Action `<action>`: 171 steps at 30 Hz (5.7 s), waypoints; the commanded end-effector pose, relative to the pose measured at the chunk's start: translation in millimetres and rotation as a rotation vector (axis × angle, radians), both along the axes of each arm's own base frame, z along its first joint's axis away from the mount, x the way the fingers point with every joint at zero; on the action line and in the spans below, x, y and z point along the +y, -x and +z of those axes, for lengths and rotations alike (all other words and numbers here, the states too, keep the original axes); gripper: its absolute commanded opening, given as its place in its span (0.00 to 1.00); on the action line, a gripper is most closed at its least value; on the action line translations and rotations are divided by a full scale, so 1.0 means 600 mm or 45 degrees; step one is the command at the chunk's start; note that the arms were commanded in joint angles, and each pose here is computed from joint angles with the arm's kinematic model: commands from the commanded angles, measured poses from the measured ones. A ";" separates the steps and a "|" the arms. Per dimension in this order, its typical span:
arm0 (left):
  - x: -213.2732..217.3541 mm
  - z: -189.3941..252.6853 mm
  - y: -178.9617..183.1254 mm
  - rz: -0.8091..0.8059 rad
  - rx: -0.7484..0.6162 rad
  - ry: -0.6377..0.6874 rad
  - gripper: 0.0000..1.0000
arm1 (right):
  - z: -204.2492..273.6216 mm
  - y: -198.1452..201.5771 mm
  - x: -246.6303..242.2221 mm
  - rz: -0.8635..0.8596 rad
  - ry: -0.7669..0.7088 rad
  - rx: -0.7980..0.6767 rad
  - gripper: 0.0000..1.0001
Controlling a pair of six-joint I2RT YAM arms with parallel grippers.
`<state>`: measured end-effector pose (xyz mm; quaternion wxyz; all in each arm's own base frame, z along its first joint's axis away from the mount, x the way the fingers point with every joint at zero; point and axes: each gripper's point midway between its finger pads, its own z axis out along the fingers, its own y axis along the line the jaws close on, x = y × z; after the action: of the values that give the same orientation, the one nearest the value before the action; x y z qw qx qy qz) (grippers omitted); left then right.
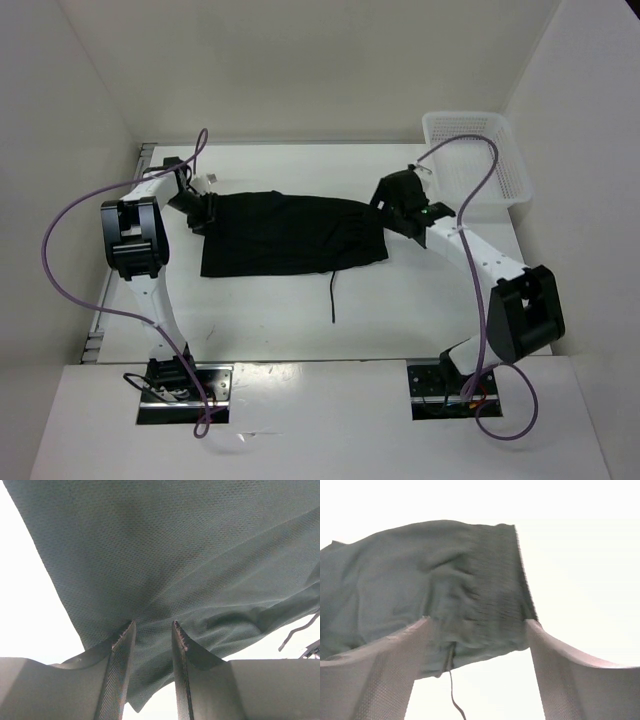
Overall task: Fold and stack the shorts
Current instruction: Fold the shorts
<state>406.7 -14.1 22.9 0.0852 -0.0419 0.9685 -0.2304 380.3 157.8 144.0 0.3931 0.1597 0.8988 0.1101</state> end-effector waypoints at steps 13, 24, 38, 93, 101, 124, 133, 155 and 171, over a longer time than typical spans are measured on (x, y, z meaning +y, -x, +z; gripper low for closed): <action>-0.001 -0.015 0.030 -0.034 0.073 -0.008 0.43 | -0.054 0.027 -0.024 -0.233 -0.326 0.076 0.83; -0.001 -0.021 0.032 -0.034 0.084 -0.006 0.43 | -0.121 0.030 0.005 -0.231 -0.415 0.259 0.76; 0.001 -0.025 0.037 -0.033 0.098 -0.015 0.43 | -0.100 0.017 -0.044 -0.245 -0.355 0.246 0.04; -0.039 0.079 0.006 -0.073 -0.021 0.126 0.52 | -0.095 0.003 -0.161 -0.195 -0.048 0.313 0.00; -0.116 0.030 0.007 -0.226 0.052 0.107 0.55 | -0.011 -0.054 -0.187 -0.130 0.284 0.204 0.00; -0.124 -0.068 -0.042 -0.280 0.072 -0.036 0.19 | -0.052 0.045 0.435 0.988 0.734 0.036 0.00; -0.103 -0.075 -0.041 -0.252 0.086 -0.067 0.17 | -0.040 0.050 0.489 1.068 0.606 -0.008 0.14; -0.158 0.232 0.001 -0.315 -0.202 0.076 0.61 | 0.147 0.061 0.332 0.798 0.049 -0.314 0.73; -0.216 0.081 0.057 -0.515 0.011 -0.200 0.70 | -0.088 0.157 0.193 0.785 0.053 0.101 0.85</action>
<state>370.2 -150.6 75.5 0.0289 0.1452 0.9697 -0.1943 281.2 251.6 63.2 0.2684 -0.1167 0.9449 0.1465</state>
